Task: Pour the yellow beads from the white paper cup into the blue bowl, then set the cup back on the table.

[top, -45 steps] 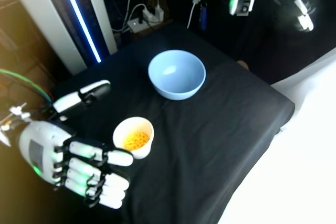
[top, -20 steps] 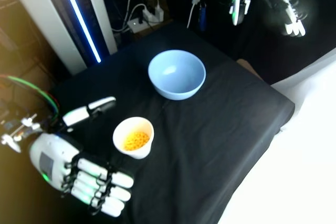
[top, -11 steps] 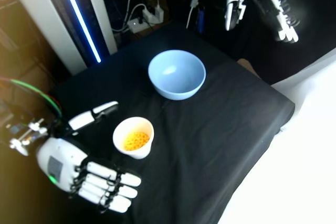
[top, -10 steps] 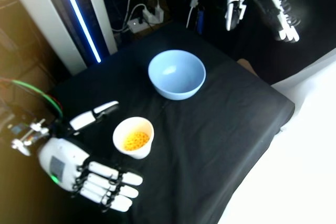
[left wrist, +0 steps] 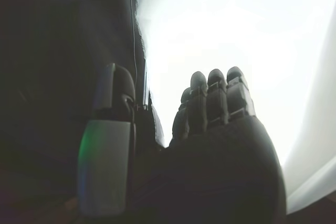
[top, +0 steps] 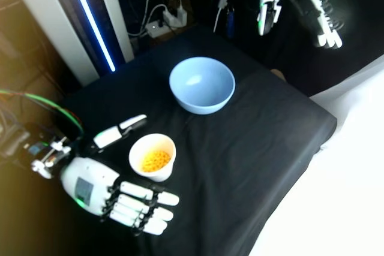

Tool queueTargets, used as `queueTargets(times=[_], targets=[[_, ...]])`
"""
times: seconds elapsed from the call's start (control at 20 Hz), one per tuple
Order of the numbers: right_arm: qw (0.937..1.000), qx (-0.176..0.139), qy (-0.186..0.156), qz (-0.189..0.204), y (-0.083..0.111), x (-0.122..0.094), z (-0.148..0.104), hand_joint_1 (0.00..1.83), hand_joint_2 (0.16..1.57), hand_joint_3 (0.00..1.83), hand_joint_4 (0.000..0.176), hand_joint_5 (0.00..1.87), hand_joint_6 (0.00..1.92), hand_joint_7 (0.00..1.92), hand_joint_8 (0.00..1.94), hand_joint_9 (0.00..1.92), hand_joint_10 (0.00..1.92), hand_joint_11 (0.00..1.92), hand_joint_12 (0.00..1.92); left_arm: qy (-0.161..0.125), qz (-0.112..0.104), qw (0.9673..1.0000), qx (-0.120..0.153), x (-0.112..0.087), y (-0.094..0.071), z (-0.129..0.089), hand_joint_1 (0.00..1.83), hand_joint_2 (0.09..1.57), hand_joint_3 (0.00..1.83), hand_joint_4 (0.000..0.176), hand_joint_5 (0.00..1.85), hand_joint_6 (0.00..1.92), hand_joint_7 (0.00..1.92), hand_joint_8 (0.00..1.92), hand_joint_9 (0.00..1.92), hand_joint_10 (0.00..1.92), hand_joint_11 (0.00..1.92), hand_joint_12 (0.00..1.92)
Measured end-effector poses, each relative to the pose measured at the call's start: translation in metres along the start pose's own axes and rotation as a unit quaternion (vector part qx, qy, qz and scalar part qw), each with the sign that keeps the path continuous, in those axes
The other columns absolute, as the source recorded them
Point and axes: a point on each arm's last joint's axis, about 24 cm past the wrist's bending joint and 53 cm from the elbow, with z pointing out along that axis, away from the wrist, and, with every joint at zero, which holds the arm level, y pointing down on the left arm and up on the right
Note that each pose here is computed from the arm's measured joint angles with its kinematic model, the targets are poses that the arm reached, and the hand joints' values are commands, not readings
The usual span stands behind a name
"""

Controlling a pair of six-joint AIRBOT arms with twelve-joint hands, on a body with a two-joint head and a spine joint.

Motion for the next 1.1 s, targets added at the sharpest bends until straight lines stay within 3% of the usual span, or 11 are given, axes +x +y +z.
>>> queueTargets(times=[0.15,0.5,0.55,0.6,0.7,0.75,0.8,0.85,1.0,1.05,1.1], targets=[[1.0,0.002,-0.002,-0.001,-0.0008,-0.0023,0.0004,0.84,0.49,0.03,0.129,0.06,0.0,0.0,0.0,0.0,0.0,0.0,0.0,0.0,-0.002,1.0,0.0,0.0015,0.0003,0.0006,1.01,1.13,0.0,0.0,0.07,0.0,0.28,0.01,0.1,0.01,0.01,0.01],[1.0,0.005,-0.001,0.001,-0.0037,-0.0003,0.0025,0.82,0.53,0.03,0.145,0.1,0.02,0.04,0.01,0.02,0.01,0.0,0.0,0.005,-0.002,1.0,0.001,0.0063,0.0004,0.0014,1.0,1.12,0.0,0.0,0.06,0.0,0.29,0.0,0.1,0.0,0.0,0.0],[1.0,0.005,-0.001,0.002,-0.0041,0.0007,0.0027,0.82,0.53,0.03,0.145,0.1,0.02,0.04,0.01,0.02,0.01,0.0,0.0,0.005,-0.002,1.0,0.001,0.0063,0.0002,0.0014,1.0,1.12,0.0,0.0,0.06,0.0,0.29,0.0,0.1,0.0,0.0,0.0],[1.0,0.005,0.002,0.003,-0.0045,0.0032,0.0034,0.82,0.55,0.02,0.13,0.15,0.01,0.08,0.01,0.05,0.01,0.0,0.0,0.005,-0.002,1.0,0.001,0.0064,0.0003,0.0014,1.01,1.12,0.0,0.0,0.06,0.0,0.29,0.0,0.11,0.01,0.02,0.01],[1.0,0.004,0.006,0.002,-0.0045,0.0057,0.0034,0.88,0.58,0.01,0.17,0.38,0.02,0.23,0.01,0.08,0.01,0.0,0.0,0.005,-0.002,1.0,0.001,0.0063,0.0003,0.0014,1.0,1.13,0.0,0.0,0.05,0.0,0.3,0.0,0.12,0.01,0.03,0.01],[1.0,0.004,0.005,0.003,-0.0042,0.0053,0.0035,0.89,0.58,0.0,0.156,0.46,0.01,0.36,0.01,0.18,0.01,0.0,0.0,0.005,-0.002,1.0,0.001,0.0064,0.0003,0.0014,0.99,1.13,0.0,0.0,0.05,0.0,0.3,0.0,0.11,0.0,0.03,0.01],[1.0,0.003,0.004,0.004,-0.0037,0.0039,0.004,0.9,0.57,0.0,0.042,0.57,0.01,0.54,0.02,0.28,0.02,0.02,0.01,0.005,-0.002,1.0,0.001,0.0063,0.0003,0.0014,1.0,1.13,0.0,0.0,0.05,0.0,0.3,0.01,0.12,0.01,0.03,0.02],[1.0,0.003,0.003,0.005,-0.0034,0.0025,0.0042,0.91,0.58,0.0,0.0,0.7,0.02,0.64,0.01,0.35,0.01,0.05,0.02,0.006,-0.002,1.0,0.001,0.0066,0.0004,0.0014,0.99,1.13,0.0,0.0,0.06,0.0,0.3,0.01,0.13,0.01,0.05,0.03],[1.0,0.002,0.003,0.007,-0.0031,0.0025,0.0044,0.93,0.66,0.0,0.0,0.89,0.01,0.89,0.01,0.58,0.01,0.13,0.07,0.009,-0.002,0.9999,-0.004,0.0091,0.004,0.0003,0.96,1.14,0.01,0.0,0.04,0.0,0.32,0.01,0.16,0.02,0.08,0.04],[1.0,0.001,0.003,0.008,-0.0026,0.0021,0.0044,0.93,0.7,0.0,0.0,0.92,0.01,0.96,0.01,0.57,0.0,0.09,0.06,0.009,-0.003,0.9999,-0.004,0.0093,0.0042,0.0003,0.96,1.15,0.01,0.0,0.03,0.0,0.31,0.01,0.16,0.02,0.08,0.05],[0.9999,-0.001,0.001,0.01,-0.0006,0.0012,0.0052,1.04,0.79,0.0,0.0,1.06,0.01,1.18,0.01,0.67,0.0,0.2,0.16,0.005,-0.006,1.0,-0.002,0.0091,0.0035,0.0009,0.97,1.14,0.0,0.0,0.03,0.0,0.32,0.01,0.16,0.01,0.09,0.06]])
